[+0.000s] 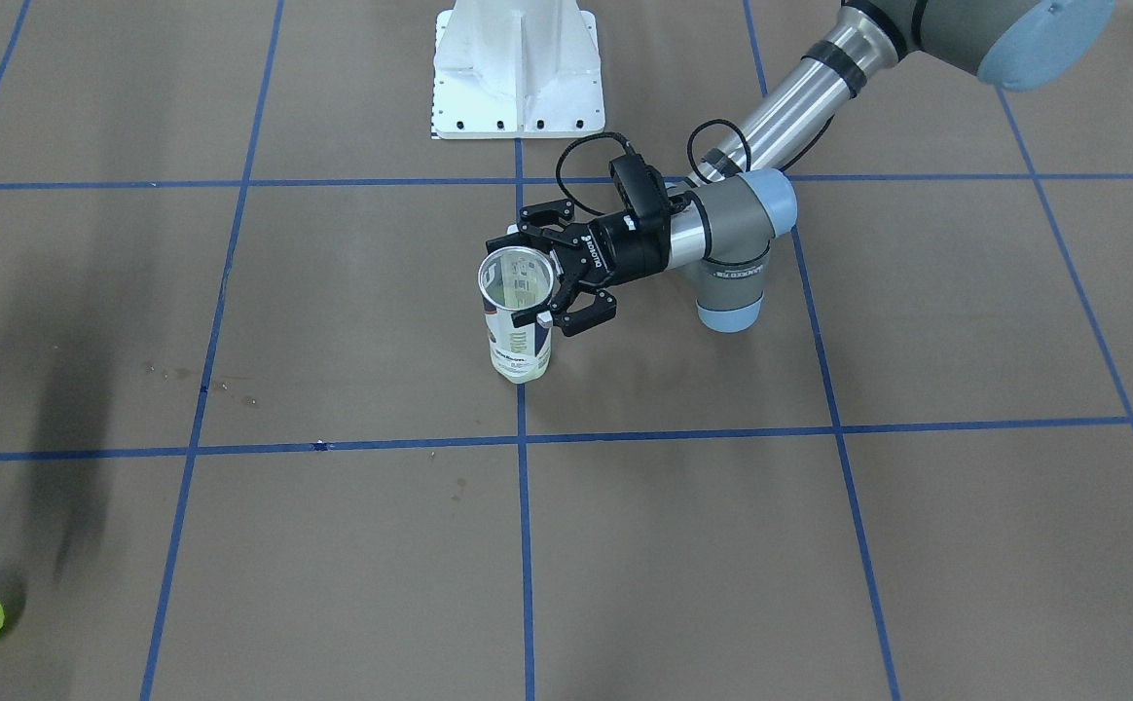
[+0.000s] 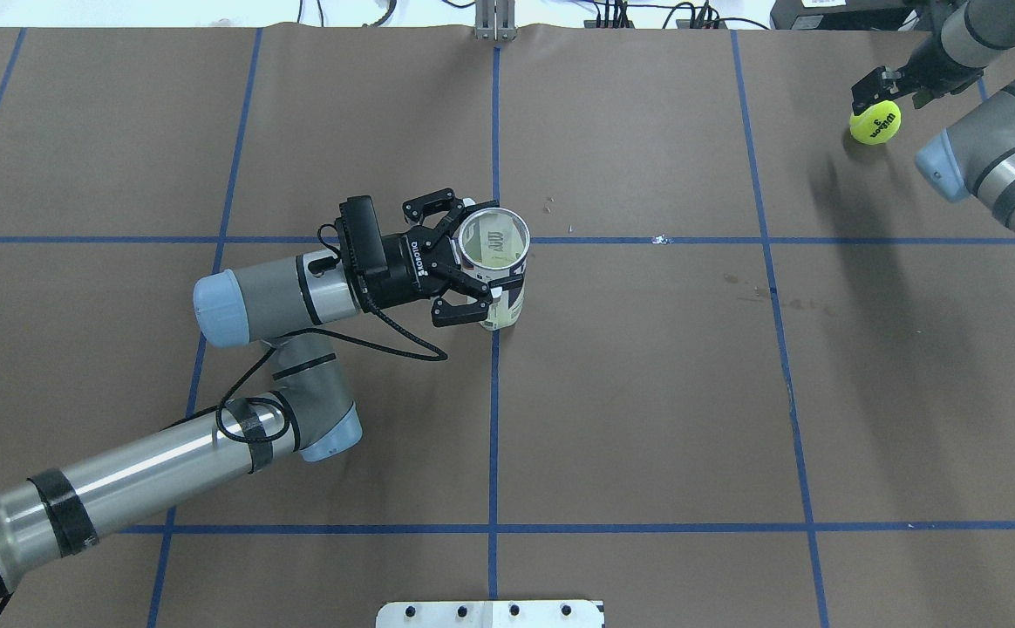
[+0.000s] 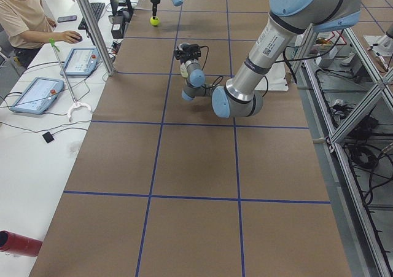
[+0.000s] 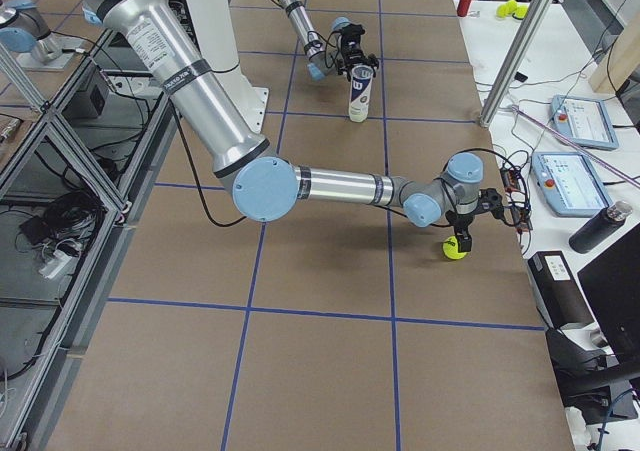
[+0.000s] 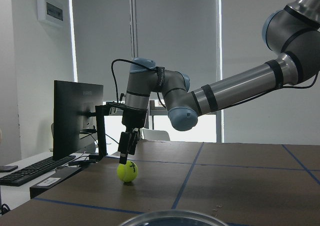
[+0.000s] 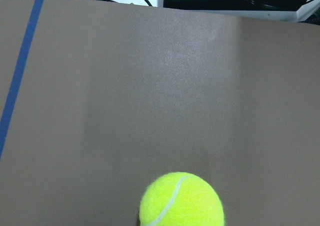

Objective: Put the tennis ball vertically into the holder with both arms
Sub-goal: 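Grasp the second yellow tennis ball with the right gripper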

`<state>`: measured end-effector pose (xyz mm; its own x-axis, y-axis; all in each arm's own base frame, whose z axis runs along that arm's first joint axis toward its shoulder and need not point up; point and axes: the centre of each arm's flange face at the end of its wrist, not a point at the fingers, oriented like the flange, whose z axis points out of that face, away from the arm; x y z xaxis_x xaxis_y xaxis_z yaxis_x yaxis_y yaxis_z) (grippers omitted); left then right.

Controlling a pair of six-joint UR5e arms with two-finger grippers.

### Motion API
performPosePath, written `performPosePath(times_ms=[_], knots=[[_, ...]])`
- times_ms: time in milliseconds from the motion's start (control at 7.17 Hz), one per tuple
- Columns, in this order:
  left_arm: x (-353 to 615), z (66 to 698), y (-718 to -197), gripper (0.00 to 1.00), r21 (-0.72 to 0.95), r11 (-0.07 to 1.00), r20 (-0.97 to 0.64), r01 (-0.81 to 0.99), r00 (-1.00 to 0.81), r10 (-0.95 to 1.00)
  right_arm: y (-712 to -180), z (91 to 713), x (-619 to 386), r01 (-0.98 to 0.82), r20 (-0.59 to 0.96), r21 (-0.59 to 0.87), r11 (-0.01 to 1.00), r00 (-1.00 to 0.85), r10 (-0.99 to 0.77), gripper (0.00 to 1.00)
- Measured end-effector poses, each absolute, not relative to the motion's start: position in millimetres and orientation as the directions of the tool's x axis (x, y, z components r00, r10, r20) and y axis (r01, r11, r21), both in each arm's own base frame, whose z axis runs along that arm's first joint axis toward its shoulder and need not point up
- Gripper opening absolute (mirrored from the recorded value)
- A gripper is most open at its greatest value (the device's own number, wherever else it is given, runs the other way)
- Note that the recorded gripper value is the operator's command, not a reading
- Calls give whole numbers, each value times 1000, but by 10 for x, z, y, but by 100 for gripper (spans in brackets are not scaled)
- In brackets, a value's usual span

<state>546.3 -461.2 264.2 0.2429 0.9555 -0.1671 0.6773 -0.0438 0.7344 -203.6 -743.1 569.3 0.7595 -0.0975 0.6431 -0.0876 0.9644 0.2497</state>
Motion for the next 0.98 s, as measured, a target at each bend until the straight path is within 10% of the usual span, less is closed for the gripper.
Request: performPosePath(times_ms=[557, 697, 836, 976], knots=[[5463, 2643, -4612, 99, 735, -44, -167, 677, 243, 956, -7417, 5889, -2139, -90, 592, 267, 959, 801, -90, 87], [5463, 2644, -4612, 99, 735, -44, -167, 677, 243, 956, -7416, 5905, -2171, -88, 585, 271, 958, 806, -91, 68], [5463, 2643, -4612, 99, 735, -44, -167, 677, 243, 956, -7410, 5908, -2211, -85, 581, 275, 958, 808, -95, 17], [5462, 2643, -4612, 99, 734, -44, -167, 677, 243, 956, -7404, 5898, -2252, -82, 580, 279, 957, 808, -100, 0]])
